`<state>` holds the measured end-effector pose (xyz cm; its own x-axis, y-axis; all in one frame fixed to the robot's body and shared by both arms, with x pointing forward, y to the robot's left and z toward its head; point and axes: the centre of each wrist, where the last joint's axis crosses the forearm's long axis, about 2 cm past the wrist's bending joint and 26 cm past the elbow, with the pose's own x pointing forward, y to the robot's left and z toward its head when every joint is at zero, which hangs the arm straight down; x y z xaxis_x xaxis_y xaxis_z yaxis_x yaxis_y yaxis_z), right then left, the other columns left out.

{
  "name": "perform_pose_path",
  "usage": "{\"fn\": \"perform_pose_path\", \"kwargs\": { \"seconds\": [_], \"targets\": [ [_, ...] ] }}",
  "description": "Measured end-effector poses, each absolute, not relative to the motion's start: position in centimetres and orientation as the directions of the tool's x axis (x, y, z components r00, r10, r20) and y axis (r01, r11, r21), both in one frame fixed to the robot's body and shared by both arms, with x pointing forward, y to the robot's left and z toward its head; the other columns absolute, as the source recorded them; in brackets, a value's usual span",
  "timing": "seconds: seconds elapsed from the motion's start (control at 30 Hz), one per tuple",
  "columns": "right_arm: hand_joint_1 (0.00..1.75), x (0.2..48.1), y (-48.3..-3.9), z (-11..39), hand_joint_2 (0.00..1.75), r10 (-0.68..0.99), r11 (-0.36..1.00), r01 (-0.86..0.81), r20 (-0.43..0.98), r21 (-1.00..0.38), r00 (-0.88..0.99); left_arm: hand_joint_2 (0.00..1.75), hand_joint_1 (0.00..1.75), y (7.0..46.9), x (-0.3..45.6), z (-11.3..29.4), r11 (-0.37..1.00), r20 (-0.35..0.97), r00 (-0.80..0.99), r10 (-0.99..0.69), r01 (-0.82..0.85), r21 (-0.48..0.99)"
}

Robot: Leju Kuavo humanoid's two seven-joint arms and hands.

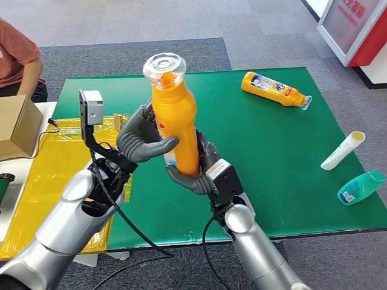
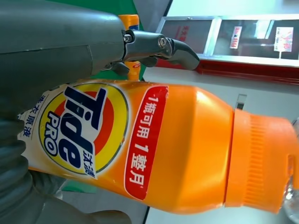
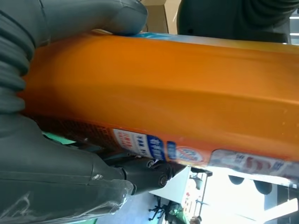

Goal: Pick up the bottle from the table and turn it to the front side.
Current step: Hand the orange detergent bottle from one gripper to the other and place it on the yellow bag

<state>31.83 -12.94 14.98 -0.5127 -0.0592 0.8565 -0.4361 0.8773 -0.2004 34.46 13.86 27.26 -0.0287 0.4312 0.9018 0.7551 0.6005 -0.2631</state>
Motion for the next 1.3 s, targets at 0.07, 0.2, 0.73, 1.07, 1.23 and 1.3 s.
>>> {"fn": "perform_pose_path", "kwargs": {
  "seconds": [0.07,0.2,0.73,1.07,1.23,1.3],
  "targets": [
    [1.75,31.9,-12.9,15.0,1.75,-0.057,0.877,-0.435,0.857,-0.202,-0.513,1.75,0.00,13.4,34.5,27.5,0.597,0.902,-0.026,0.430,0.758,-0.263],
    [1.75,31.9,-12.8,14.8,1.75,-0.057,0.879,-0.434,0.859,-0.198,-0.508,1.75,1.67,12.6,34.4,27.9,0.598,0.907,-0.027,0.421,0.760,-0.255],
    [1.75,31.9,-12.7,14.6,1.75,-0.059,0.882,-0.432,0.865,-0.188,-0.498,1.75,1.75,12.3,34.4,27.8,0.628,0.906,-0.057,0.419,0.739,-0.244],
    [1.75,31.8,-12.5,14.6,1.75,-0.057,0.883,-0.429,0.864,-0.190,-0.499,1.75,1.75,12.6,34.5,27.7,0.640,0.913,-0.070,0.403,0.734,-0.227],
    [1.75,31.8,-12.5,14.6,1.75,-0.054,0.882,-0.430,0.866,-0.192,-0.497,1.75,1.75,12.9,34.6,27.6,0.648,0.915,-0.074,0.398,0.728,-0.223],
    [1.75,31.8,-12.5,14.6,1.75,-0.054,0.882,-0.430,0.866,-0.192,-0.497,1.75,1.75,13.0,34.6,27.5,0.650,0.915,-0.077,0.397,0.727,-0.221]
  ]
}}
